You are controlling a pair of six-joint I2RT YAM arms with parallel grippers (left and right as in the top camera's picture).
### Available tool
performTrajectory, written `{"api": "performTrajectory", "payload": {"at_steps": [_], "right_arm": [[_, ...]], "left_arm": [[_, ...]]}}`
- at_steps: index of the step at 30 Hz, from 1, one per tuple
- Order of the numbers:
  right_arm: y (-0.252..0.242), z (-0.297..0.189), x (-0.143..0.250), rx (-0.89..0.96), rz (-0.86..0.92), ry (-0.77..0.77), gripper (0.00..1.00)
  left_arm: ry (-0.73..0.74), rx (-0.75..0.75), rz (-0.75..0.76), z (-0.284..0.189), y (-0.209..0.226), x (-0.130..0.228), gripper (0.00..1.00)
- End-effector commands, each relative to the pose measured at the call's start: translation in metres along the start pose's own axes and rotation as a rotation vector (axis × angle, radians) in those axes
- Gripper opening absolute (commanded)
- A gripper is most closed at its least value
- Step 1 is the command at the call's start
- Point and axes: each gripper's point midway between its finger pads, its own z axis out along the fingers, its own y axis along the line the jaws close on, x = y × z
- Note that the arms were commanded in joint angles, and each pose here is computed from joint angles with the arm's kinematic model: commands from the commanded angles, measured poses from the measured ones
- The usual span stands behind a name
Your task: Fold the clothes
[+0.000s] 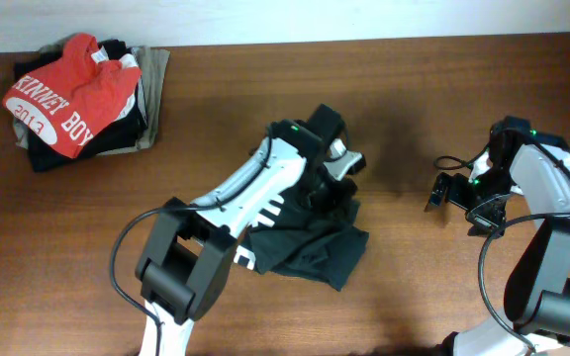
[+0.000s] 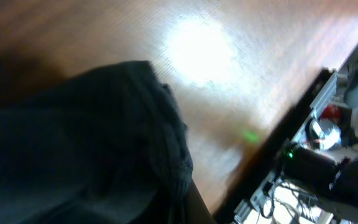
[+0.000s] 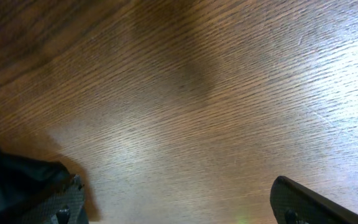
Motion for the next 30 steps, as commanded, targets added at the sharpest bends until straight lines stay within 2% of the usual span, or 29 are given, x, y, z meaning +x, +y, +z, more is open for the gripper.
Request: {"api": "performTrajectory", "payload": {"at_steps": [1,3,4,6,7,8,9,11,13,15,17,20,23,27,30], "right_arm": [[0.000,0.003,0.002,-0.010,-0.002,0.015,0.99],[0.000,0.003,0.001,-0.011,-0.003,0.011,0.99],[0.000,0.003,0.001,-0.011,-0.003,0.011,0.99],[0.000,0.003,0.001,-0.011,-0.003,0.011,0.99],[0.000,0.003,0.001,-0.011,-0.003,0.012,0.99],[0.000,0.003,0.001,-0.011,-0.003,0.012,0.99],[0.000,0.003,0.001,-0.011,-0.003,0.012,0.99],[0.000,0.003,0.001,-0.011,-0.003,0.012,0.99],[0.000,0.003,0.001,-0.011,-0.003,0.011,0.99],[0.001,0.003,0.000,-0.012,-0.004,0.006,0.99],[0.001,0.003,-0.001,-0.012,-0.004,0.004,0.99],[0.001,0.003,-0.001,-0.012,-0.004,0.004,0.99],[0.001,0.003,-0.002,-0.013,-0.005,-0.001,0.99],[0.002,0.003,-0.005,-0.016,-0.008,-0.013,0.99],[0.002,0.003,-0.005,-0.016,-0.008,-0.014,0.99]], "left_arm": [[0.041,0.035,0.055,0.008,-0.030,0.011,0.04],[0.048,0.036,0.081,0.014,-0.038,0.013,0.27],[0.047,0.029,0.093,0.016,-0.040,0.013,0.32],[0.039,0.018,0.137,0.023,-0.047,0.012,0.33],[0.038,0.020,0.149,0.025,-0.051,0.013,0.40],[0.039,0.023,0.165,0.028,-0.056,0.013,0.54],[0.044,0.029,0.179,0.031,-0.061,0.015,0.59],[0.051,0.037,0.228,0.030,-0.069,0.017,0.60],[0.015,0.026,0.229,0.009,-0.070,0.005,0.62],[-0.072,-0.155,0.212,-0.050,-0.039,-0.015,0.64],[-0.100,-0.306,0.137,-0.094,-0.005,-0.014,0.64],[-0.033,-0.431,-0.071,-0.144,0.051,0.021,0.66],[0.060,-0.424,-0.274,-0.174,0.088,0.061,0.67],[0.134,-0.322,-0.355,-0.163,0.092,0.084,0.71],[0.265,-0.239,-0.377,-0.121,0.081,0.108,0.71]]}}
